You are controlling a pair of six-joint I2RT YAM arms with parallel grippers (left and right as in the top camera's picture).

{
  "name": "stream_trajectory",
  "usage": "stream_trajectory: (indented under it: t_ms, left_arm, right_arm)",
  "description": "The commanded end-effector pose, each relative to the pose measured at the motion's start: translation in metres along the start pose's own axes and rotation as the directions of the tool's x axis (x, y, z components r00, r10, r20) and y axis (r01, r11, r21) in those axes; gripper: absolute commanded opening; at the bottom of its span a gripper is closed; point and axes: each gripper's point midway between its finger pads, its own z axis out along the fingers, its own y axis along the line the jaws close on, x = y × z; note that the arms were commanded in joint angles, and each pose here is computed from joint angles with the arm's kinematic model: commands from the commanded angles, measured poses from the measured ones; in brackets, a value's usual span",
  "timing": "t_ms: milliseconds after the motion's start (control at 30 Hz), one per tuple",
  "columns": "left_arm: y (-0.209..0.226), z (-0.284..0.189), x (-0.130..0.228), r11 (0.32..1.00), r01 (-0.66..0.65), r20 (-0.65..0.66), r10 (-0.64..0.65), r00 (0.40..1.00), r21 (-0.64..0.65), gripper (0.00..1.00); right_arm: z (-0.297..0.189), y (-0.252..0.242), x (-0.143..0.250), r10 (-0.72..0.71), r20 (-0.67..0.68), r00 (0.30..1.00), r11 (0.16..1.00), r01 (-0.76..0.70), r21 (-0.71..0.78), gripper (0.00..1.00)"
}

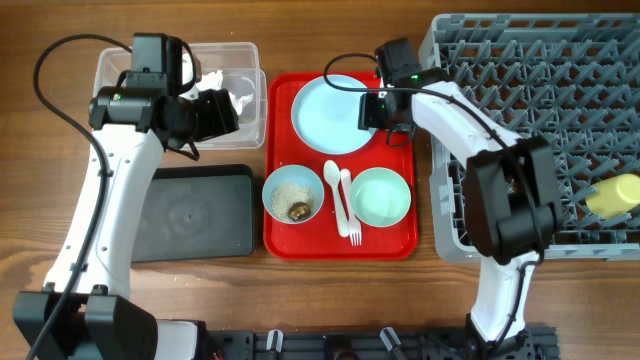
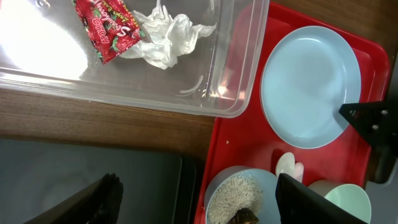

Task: Sort waste into correct bins and load items into the dishwasher rack
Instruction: 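Reach the right gripper to the blue plate and grasp its rim, then lift the blue plate and set it upright in the rack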

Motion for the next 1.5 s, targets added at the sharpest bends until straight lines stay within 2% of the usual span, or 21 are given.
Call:
stream_trajectory:
  t_ms: [0, 33, 133, 567, 733, 867, 933, 1067, 1167, 1233, 1367, 1467]
  left_arm:
    - [0.001, -0.008, -0.002, 1.000, -0.001, 0.024, 0.001, 1.000, -0.004, 0.80]
    - [0.001, -0.008, -0.002, 1.000, -0.001, 0.024, 0.001, 1.000, -0.004, 0.81]
    - [0.001, -0.008, -0.002, 1.000, -0.001, 0.024, 0.001, 1.000, -0.004, 0.80]
    - [0.001, -0.008, -0.002, 1.000, -0.001, 0.024, 0.001, 1.000, -0.004, 0.81]
    - [0.001, -0.008, -0.002, 1.000, -0.001, 0.024, 0.001, 1.000, -0.004, 0.81]
    - [0.001, -0.008, -0.002, 1.000, -0.001, 0.024, 0.001, 1.000, -0.004, 0.81]
    - [0.001, -0.008, -0.003, 1.000, -0.001, 0.024, 0.001, 1.000, -0.003, 0.81]
    - [0.001, -0.008, -0.003, 1.000, -0.001, 0.024, 0.001, 1.000, -0.003, 0.81]
    - [0.001, -0.008, -0.003, 1.000, -0.001, 0.024, 0.001, 1.000, -0.003, 0.81]
    - [0.001, -0.008, -0.003, 1.000, -0.001, 0.024, 0.001, 1.000, -0.003, 0.80]
    - [0.001, -0.008, -0.003, 1.000, -0.001, 0.024, 0.001, 1.000, -0.003, 0.81]
    - [0.001, -0.008, -0.003, 1.000, -0.001, 0.024, 0.001, 1.000, -0.003, 0.81]
  right_arm:
    - [0.012, -0.005, 0.000, 0.050, 0.006, 0.999, 0.998, -0.050, 0.039, 0.56]
    - [0.012, -0.005, 0.000, 0.049, 0.007, 0.999, 0.998, -0.049, 0.040, 0.52]
    - [0.012, -0.004, -0.001, 0.062, 0.011, 0.998, 0.997, -0.062, 0.038, 0.31]
    - [0.023, -0.011, 0.012, 0.129, -0.005, 0.992, 0.990, -0.129, 0.048, 0.17]
    - [0.023, -0.008, 0.007, 0.161, 0.013, 0.987, 0.986, -0.162, 0.033, 0.04]
    - [0.009, 0.001, -0.011, 0.120, 0.061, 0.991, 0.993, -0.119, -0.014, 0.04]
    - [-0.017, 0.007, -0.028, 0.066, 0.114, 0.991, 0.997, -0.060, -0.053, 0.04]
    - [-0.119, 0.004, -0.078, -0.036, 0.360, 0.932, 0.995, 0.065, -0.069, 0.04]
    - [-0.218, -0.034, -0.109, -0.110, 0.575, 0.811, 0.994, 0.097, 0.054, 0.04]
    - [-0.271, -0.071, -0.118, -0.170, 0.661, 0.731, 0.982, 0.074, 0.171, 0.04]
    - [-0.348, -0.154, -0.127, -0.330, 0.704, 0.629, 0.892, -0.038, 0.451, 0.04]
    - [-0.388, -0.216, -0.127, -0.397, 0.686, 0.610, 0.784, -0.164, 0.599, 0.04]
